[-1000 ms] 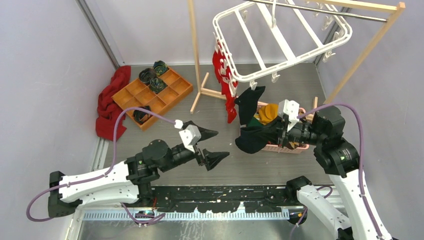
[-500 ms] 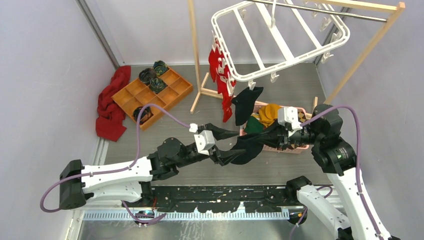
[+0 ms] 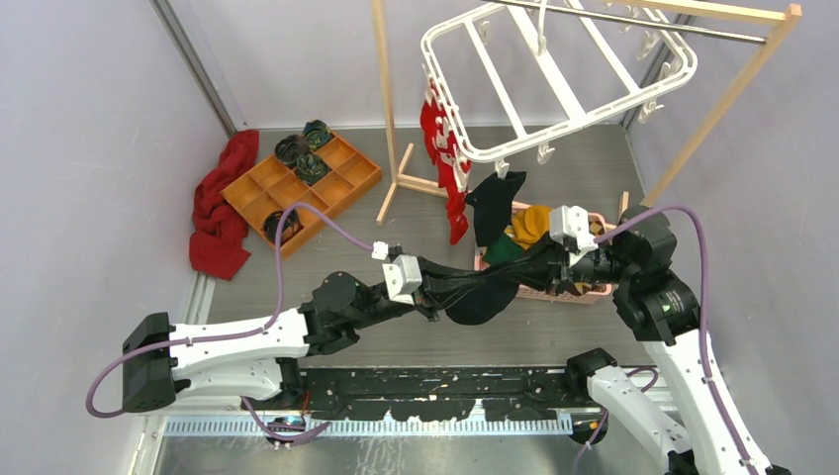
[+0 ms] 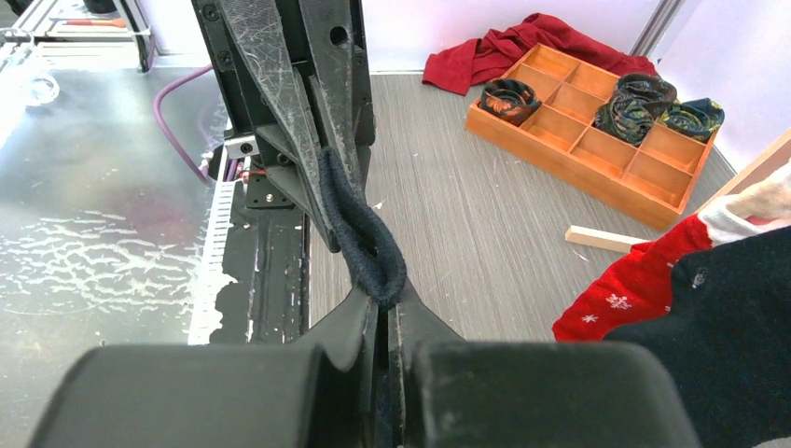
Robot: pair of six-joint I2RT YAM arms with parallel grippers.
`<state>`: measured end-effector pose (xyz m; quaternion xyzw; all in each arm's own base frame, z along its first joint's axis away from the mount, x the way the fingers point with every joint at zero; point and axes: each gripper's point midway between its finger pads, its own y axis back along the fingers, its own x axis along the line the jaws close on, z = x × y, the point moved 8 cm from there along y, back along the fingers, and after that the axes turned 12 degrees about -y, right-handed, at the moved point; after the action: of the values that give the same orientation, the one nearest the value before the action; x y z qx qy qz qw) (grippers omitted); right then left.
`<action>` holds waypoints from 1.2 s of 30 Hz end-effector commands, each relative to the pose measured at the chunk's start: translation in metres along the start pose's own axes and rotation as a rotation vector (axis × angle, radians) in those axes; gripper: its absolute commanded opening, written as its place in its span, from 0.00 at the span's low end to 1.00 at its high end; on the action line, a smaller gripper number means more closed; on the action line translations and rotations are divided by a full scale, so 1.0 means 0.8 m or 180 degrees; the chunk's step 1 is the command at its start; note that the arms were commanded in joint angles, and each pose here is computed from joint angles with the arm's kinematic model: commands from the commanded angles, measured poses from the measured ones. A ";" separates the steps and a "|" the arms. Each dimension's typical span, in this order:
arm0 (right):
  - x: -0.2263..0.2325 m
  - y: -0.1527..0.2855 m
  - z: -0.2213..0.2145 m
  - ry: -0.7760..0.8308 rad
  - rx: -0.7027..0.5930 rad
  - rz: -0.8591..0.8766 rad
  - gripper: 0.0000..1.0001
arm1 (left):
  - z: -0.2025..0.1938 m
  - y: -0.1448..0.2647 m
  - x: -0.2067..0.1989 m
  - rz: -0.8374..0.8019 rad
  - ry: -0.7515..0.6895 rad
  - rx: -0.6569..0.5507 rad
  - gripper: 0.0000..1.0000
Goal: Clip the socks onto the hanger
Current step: Pick up the sock from the bin, then open the clamp at the hanger.
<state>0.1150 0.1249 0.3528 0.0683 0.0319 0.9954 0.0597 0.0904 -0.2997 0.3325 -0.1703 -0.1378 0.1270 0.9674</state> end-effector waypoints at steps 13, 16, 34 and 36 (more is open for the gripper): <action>-0.043 0.043 0.021 -0.0056 -0.0415 -0.0999 0.58 | 0.010 -0.005 0.023 0.0166 -0.0460 0.0037 0.00; -0.068 0.067 0.031 -0.0065 -0.0491 -0.1202 0.58 | 0.010 -0.009 0.025 0.0148 -0.0540 0.0044 0.00; -0.149 0.101 0.063 0.0594 -0.0458 -0.1176 0.79 | -0.001 -0.015 0.054 0.0115 -0.0477 0.0016 0.00; -0.152 0.102 0.066 0.0711 -0.0453 -0.1175 0.79 | -0.003 -0.019 0.056 0.0090 -0.0472 0.0021 0.00</action>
<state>0.2356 0.0307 0.3660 0.0333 -0.0259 0.9610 0.2732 0.1340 -0.2971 0.3170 -0.1098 -0.1950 0.1621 0.9610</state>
